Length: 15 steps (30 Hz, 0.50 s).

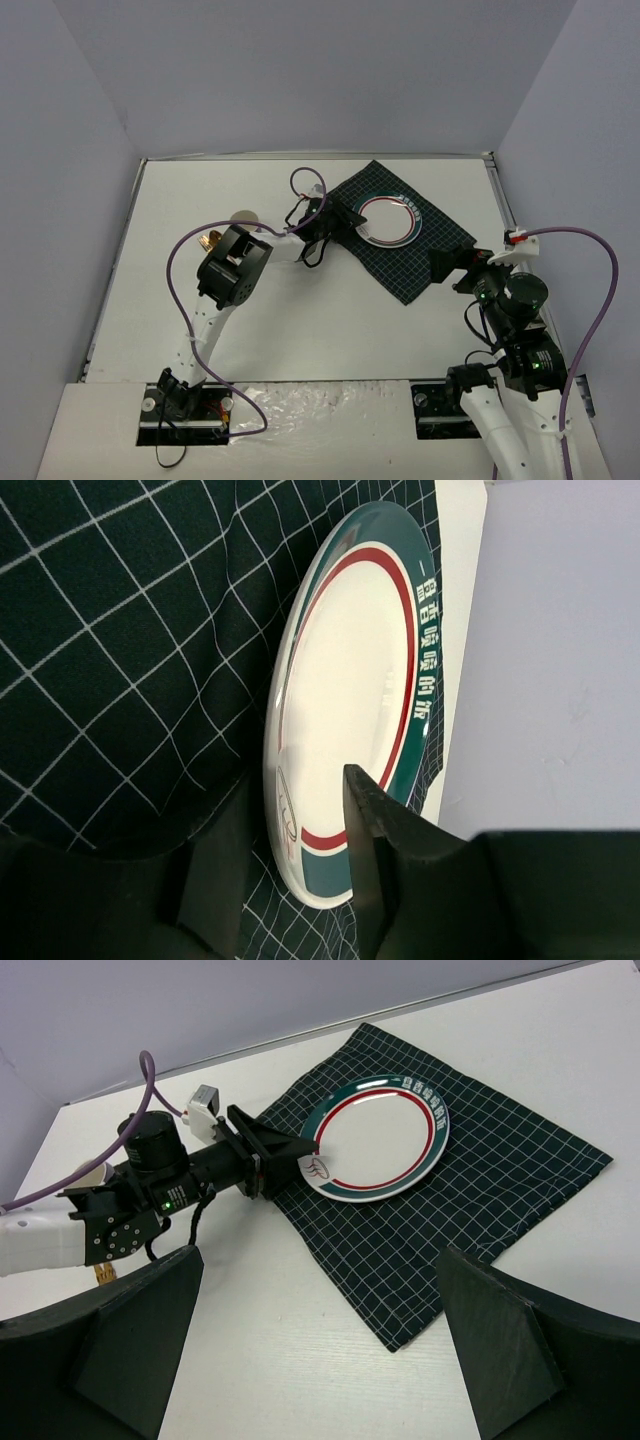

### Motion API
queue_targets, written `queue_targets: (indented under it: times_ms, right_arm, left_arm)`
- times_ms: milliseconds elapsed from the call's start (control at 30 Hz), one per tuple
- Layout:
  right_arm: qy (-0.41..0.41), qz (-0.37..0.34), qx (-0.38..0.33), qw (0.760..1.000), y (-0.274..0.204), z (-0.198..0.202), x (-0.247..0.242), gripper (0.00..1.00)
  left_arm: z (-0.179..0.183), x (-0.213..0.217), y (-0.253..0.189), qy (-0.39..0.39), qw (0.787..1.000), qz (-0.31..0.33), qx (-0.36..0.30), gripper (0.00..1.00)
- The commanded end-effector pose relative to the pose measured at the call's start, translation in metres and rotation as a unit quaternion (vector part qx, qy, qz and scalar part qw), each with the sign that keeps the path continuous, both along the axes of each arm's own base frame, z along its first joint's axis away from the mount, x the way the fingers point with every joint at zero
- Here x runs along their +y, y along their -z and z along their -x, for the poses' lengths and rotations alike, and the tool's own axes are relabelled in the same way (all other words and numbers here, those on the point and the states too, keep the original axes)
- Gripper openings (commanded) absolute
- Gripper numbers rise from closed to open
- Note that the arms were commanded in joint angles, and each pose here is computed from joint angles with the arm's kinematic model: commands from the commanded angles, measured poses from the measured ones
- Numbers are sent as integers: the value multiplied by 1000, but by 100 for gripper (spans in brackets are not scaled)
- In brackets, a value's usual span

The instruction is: Set the dinner table for one person

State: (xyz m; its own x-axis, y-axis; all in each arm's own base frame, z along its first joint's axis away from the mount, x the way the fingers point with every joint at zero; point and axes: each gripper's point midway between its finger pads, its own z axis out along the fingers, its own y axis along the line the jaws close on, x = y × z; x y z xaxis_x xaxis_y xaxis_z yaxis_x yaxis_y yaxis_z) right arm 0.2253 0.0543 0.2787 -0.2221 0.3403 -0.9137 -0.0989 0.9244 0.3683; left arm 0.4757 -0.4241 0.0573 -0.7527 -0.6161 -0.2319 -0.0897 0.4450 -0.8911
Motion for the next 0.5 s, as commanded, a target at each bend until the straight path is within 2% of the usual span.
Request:
queue_targets:
  times_ms: [0,300,467]
  right_arm:
    - [-6,4,-27,1000,-13,-5,2,100]
    - [-5,5,-36,999,-20,-4,1,100]
    - [-6,7,-35,999,-24,-6,2,100]
  left_arm:
    - [-8,-3,-99,-2,994,66,-86,47]
    - [4,9,-137,2,994,36,-104,77]
    - [24,28,-166,16,992,-34,-118,90]
